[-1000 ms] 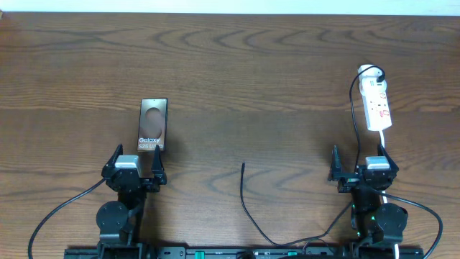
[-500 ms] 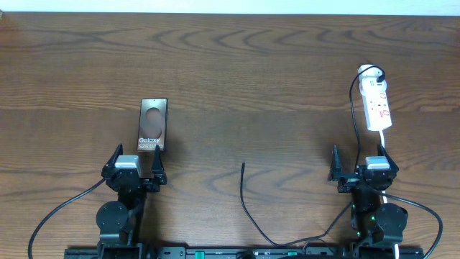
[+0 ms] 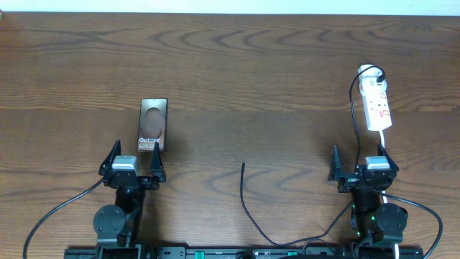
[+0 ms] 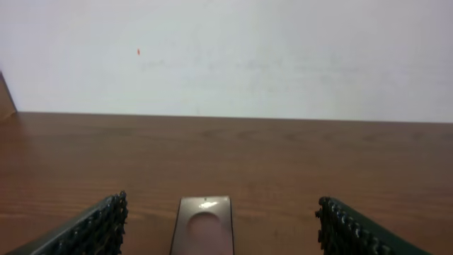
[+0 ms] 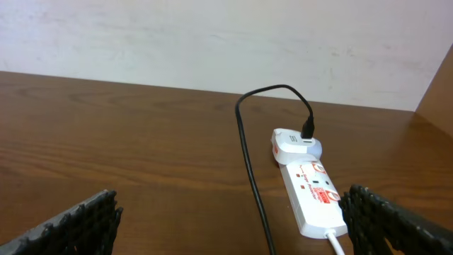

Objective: Plug charger to phone and switch on socket
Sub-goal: 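Move the left gripper forward over the upright Galaxy phone, then lower the left gripper and close it on the phone's sides, then lift the phone with the left gripper and raise it up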

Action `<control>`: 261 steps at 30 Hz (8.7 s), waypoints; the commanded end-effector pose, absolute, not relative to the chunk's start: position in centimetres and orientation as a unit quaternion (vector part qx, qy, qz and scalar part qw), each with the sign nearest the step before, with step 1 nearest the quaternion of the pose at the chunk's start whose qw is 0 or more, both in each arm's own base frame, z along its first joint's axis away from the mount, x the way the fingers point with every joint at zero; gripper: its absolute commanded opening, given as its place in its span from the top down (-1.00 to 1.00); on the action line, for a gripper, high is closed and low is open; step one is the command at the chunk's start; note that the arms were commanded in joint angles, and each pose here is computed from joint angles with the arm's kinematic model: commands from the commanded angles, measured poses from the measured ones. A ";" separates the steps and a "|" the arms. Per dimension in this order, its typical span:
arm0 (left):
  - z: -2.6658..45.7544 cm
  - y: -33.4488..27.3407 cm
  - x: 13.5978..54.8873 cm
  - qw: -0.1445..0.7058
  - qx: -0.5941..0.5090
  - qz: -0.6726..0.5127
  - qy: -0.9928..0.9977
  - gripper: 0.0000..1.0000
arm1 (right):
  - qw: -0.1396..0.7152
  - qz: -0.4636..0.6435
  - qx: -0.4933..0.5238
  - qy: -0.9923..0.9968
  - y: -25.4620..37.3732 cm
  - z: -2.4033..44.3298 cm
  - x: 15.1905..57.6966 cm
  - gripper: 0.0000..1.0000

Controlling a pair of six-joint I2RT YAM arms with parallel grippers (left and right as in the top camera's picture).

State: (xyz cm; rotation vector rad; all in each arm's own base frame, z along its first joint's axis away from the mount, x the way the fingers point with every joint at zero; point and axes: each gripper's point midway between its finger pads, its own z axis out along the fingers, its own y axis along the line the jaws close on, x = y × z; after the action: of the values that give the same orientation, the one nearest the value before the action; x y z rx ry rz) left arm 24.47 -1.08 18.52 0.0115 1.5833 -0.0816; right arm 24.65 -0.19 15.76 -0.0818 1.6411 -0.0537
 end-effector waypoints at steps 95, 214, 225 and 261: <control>0.4 0.5 36.7 -0.013 -0.009 0.017 1.000 -0.98 | 0.681 -0.021 -0.032 0.732 -0.2 15.7 24.6 -0.99; -1.9 0.6 35.6 -0.013 0.017 0.021 1.000 -0.36 | 0.681 -0.021 -0.032 0.732 -0.2 15.7 24.6 -0.99; -1.9 0.6 35.6 -0.013 0.017 0.021 1.000 -0.25 | 0.681 -0.022 -0.032 0.732 -0.2 15.7 24.6 -0.98; 8.6 -0.5 40.1 0.108 0.016 -0.009 0.994 0.85 | 0.681 -0.022 -0.032 0.732 -0.2 15.7 24.6 -0.99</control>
State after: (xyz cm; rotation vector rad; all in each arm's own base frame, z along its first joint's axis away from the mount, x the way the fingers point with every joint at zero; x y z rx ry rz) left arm 38.34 0.05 3.02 0.0404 3.0805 0.0303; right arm 24.65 -0.23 15.74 -0.0798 1.6416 -0.0559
